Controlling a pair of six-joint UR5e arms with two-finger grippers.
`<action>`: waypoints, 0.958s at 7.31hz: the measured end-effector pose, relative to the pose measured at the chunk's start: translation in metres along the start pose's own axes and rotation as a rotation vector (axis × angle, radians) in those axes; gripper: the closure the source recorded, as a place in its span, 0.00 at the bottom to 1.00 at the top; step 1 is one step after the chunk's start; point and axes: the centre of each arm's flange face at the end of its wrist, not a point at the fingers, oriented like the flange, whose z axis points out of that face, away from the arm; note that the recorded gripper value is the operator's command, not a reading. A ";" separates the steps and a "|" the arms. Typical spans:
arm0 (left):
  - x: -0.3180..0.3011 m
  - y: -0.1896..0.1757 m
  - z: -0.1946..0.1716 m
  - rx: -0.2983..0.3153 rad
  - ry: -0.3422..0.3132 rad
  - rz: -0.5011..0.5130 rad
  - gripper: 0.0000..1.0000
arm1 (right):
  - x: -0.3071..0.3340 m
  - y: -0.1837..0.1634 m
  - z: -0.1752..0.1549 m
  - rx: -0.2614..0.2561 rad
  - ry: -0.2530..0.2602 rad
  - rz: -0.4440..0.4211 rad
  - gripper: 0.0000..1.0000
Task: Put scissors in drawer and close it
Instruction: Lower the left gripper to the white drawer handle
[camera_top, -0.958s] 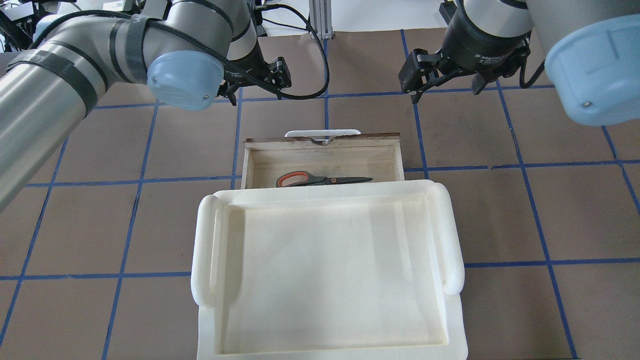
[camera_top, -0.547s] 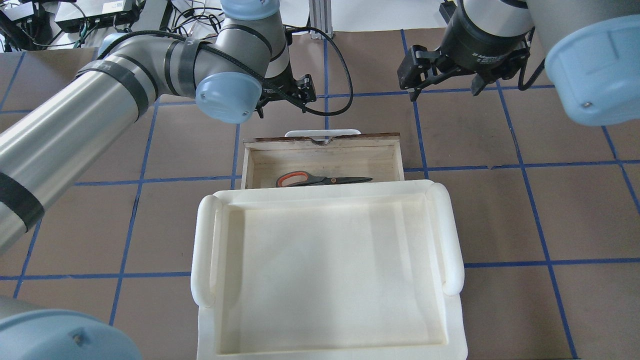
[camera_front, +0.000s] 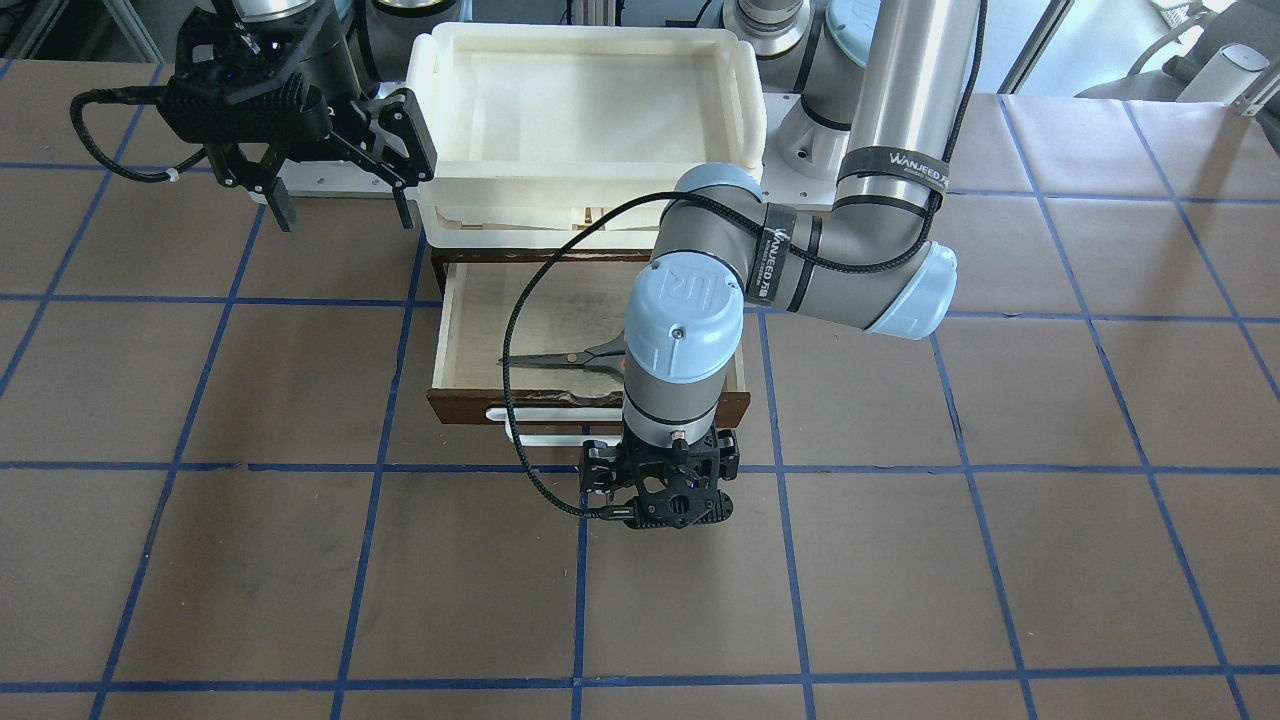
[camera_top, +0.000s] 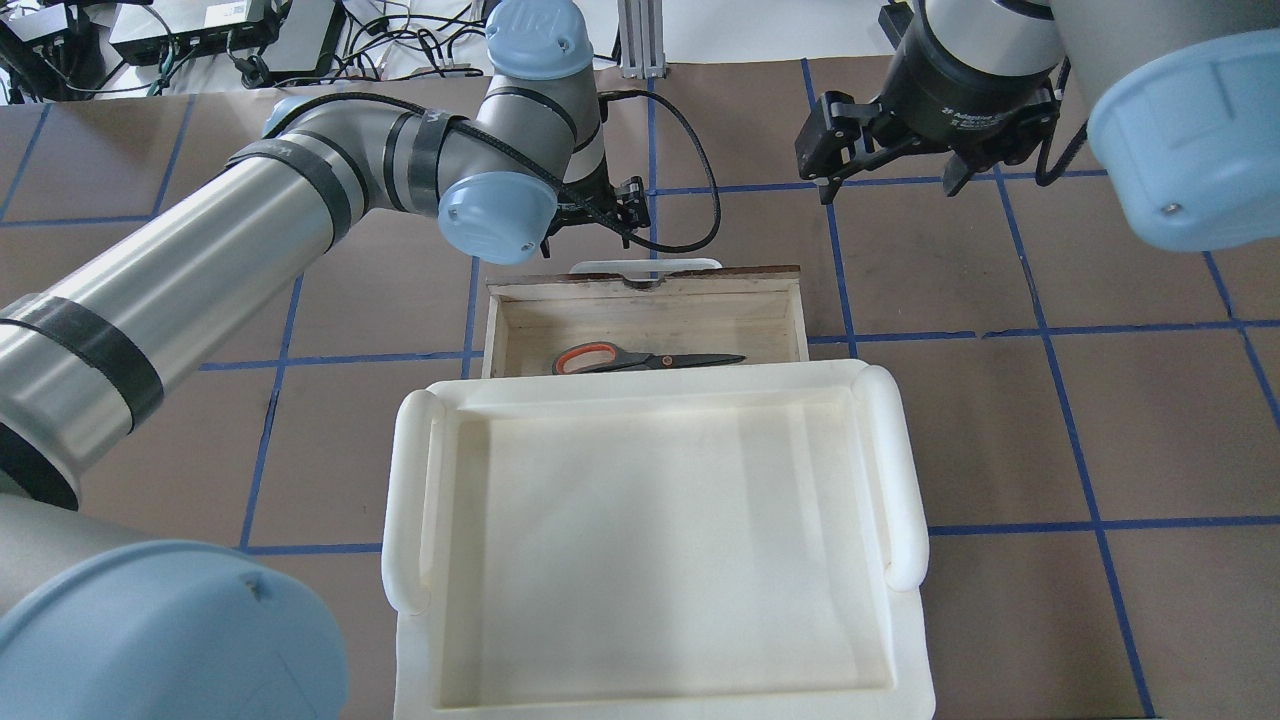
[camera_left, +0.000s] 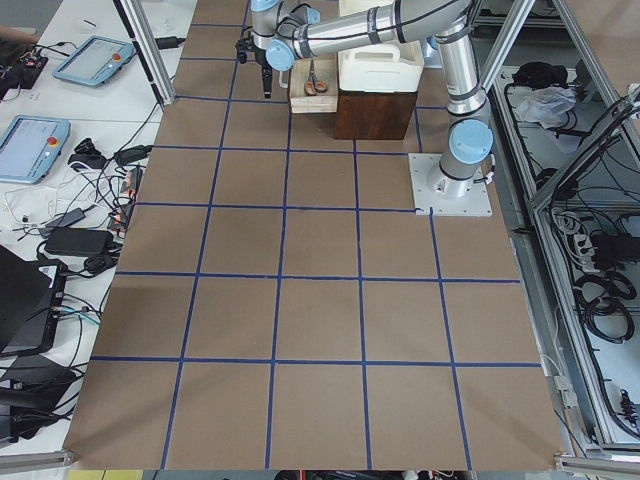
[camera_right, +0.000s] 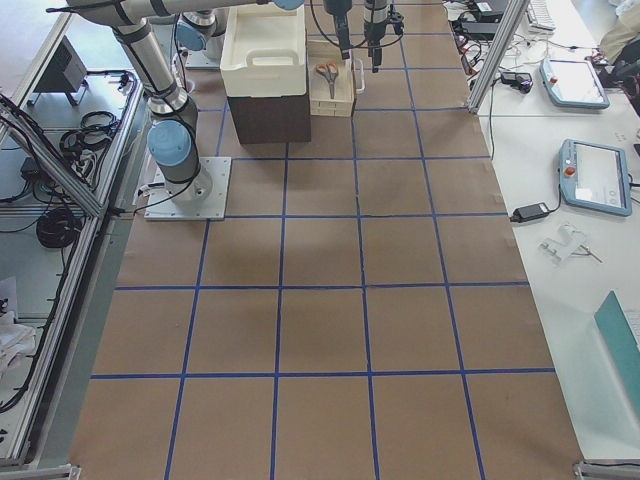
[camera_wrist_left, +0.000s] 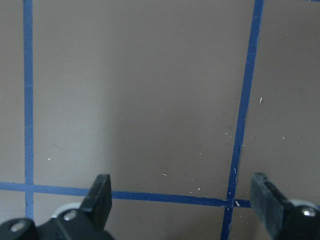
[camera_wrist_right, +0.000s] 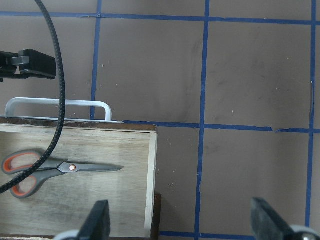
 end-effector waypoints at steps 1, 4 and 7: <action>0.002 0.001 0.003 -0.008 0.001 -0.010 0.00 | 0.000 0.000 0.000 0.000 0.000 0.012 0.00; 0.007 0.009 0.006 -0.052 -0.006 -0.015 0.00 | 0.000 0.000 0.000 0.001 0.000 0.015 0.00; 0.008 0.014 0.006 -0.085 -0.009 -0.045 0.00 | 0.001 -0.001 -0.001 0.007 -0.001 0.013 0.00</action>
